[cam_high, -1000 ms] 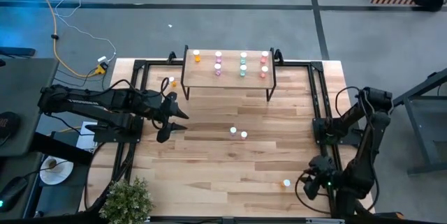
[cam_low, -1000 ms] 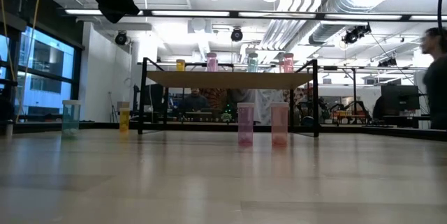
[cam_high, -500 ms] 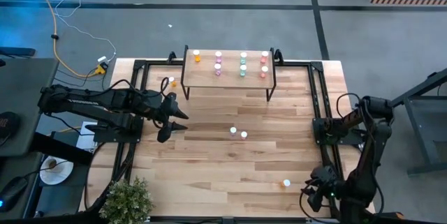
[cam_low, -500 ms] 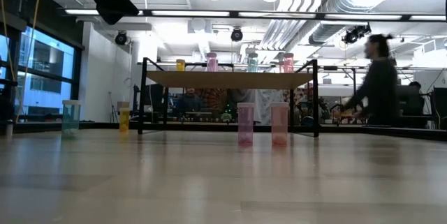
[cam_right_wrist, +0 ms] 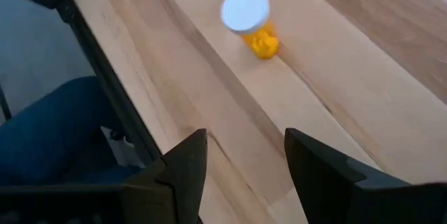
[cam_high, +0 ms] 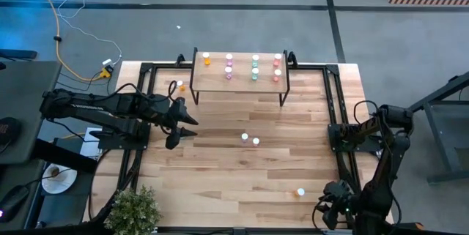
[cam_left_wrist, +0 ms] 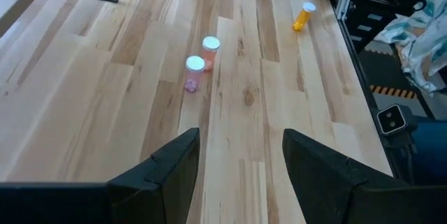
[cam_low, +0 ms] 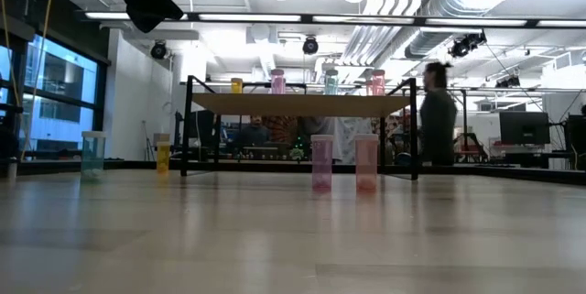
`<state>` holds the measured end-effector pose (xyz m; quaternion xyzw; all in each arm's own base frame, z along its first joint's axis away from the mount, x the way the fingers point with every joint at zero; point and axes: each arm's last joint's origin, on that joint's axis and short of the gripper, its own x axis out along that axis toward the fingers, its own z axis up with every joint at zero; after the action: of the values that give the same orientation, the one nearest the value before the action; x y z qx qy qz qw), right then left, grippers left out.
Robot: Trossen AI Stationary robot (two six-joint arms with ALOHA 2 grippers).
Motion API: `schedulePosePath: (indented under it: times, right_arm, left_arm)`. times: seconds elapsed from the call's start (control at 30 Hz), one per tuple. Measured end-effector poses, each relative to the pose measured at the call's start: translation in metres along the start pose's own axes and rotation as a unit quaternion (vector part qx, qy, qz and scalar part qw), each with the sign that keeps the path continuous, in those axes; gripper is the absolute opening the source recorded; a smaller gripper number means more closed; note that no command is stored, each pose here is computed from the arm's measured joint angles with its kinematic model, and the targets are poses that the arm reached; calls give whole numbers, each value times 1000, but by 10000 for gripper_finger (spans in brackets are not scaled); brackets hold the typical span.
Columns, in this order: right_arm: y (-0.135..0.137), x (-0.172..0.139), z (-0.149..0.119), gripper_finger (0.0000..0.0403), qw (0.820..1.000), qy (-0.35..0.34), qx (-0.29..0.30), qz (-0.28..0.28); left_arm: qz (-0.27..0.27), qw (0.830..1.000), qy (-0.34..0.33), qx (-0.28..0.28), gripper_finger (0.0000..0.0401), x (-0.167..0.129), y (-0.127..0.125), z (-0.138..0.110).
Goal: Pick and place medicine bottles onto shelf by color
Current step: Put the bottom orange pill bottle on the shelf aligned with the other orange pill bottle
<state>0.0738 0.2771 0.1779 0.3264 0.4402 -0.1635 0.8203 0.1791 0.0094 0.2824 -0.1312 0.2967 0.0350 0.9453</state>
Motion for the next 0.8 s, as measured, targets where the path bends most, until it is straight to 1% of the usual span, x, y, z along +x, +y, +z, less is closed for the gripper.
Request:
schedulePosePath:
  times: [0.23, 0.4, 0.47, 0.57, 0.63, 0.8]
  right_arm:
    - [6, 3, 2, 191, 999, 0, -37, 17]
    - [9, 2, 2, 203, 996, -16, -85, 36]
    - [9, 1, 1, 204, 993, -32, -105, 48]
    - [10, 4, 0, 204, 987, -73, -130, 58]
    - [10, 9, -3, 204, 985, -84, -144, 53]
    - [7, 26, -10, 204, 983, -87, -162, 22]
  left_arm:
    - [0, 1000, -1, -13, 195, 0, 0, 0]
    - [0, 1000, -1, -25, 195, 0, 0, 0]
    - [0, 1000, -1, -25, 195, 0, 0, 0]
    - [0, 1000, -1, -25, 195, 0, 0, 0]
    - [0, 1000, -1, -25, 195, 0, 0, 0]
    - [0, 1000, -1, -25, 195, 0, 0, 0]
